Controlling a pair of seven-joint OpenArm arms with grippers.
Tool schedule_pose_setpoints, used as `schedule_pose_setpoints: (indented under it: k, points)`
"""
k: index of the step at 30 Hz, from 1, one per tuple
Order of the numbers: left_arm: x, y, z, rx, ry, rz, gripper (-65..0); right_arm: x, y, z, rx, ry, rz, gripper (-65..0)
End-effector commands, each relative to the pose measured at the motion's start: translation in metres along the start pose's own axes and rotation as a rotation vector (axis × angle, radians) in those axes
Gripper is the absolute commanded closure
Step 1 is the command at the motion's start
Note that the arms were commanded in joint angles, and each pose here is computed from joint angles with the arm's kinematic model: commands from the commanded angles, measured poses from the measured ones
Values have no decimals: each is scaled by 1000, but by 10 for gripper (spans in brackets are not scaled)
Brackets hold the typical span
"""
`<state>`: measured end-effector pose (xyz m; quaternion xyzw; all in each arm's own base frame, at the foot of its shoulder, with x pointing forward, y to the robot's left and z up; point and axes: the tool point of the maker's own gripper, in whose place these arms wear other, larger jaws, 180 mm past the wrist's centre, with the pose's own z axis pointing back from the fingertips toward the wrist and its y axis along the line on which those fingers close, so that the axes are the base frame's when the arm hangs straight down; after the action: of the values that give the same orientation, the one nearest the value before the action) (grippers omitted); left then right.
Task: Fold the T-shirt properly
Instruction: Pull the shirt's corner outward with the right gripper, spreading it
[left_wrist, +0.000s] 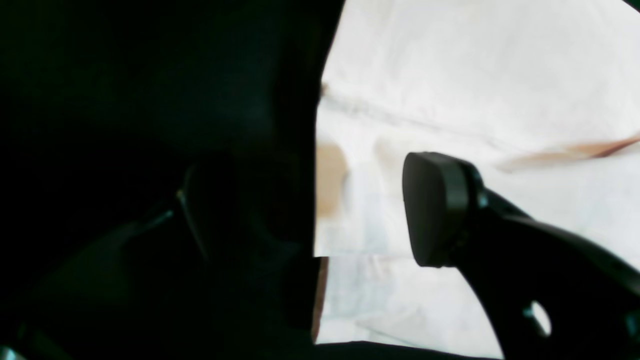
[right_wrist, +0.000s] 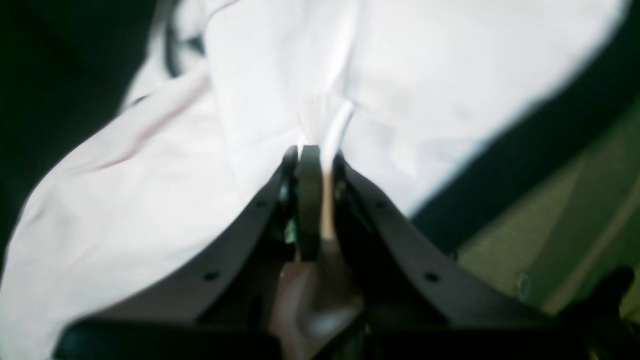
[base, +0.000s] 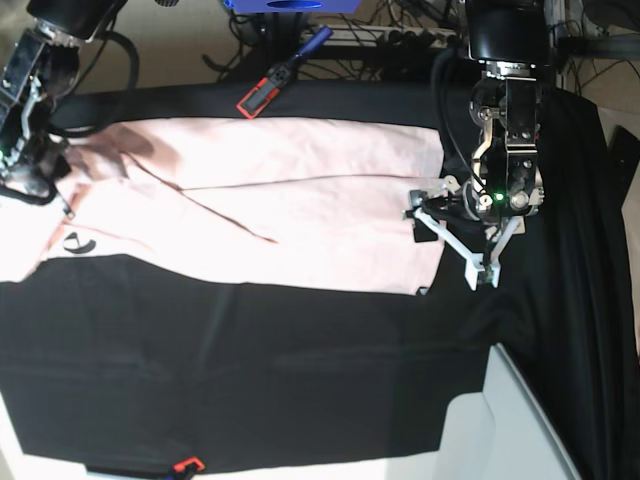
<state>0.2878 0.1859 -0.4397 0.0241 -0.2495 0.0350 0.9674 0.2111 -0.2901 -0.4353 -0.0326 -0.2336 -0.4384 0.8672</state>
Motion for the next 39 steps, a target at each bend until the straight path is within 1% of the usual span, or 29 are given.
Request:
schedule_pose_setpoints:
  k: [1, 9, 20, 26, 30, 34, 37, 39]
  points:
    - [15, 3, 4, 8, -42, -16, -509, 14, 6, 5, 19, -39, -1, 0]
    - [16, 8, 4, 18, -43, -23, -509, -6, -7, 3, -8, 1, 5, 0]
    - [15, 9, 4, 19, -42, -21, -509, -30, -13, 4, -17, 43, 1, 0]
    - [15, 10, 4, 21, -42, -19, -509, -27, -11, 8, -10, 30, 2, 0]
    - [15, 10, 4, 21, -42, -19, -509, -21, 2, 14, 23, -4, -6, 0]
    - [14, 10, 4, 21, -41, -19, -509, -27, 38, 16, 93, 5, 66, 0]
    - [13, 10, 4, 22, -38, -18, -509, -36, 58, 17, 133, 20, 118, 0]
    - [11, 11, 4, 22, -35, -18, -509, -37, 72, 18, 157, 11, 141, 0]
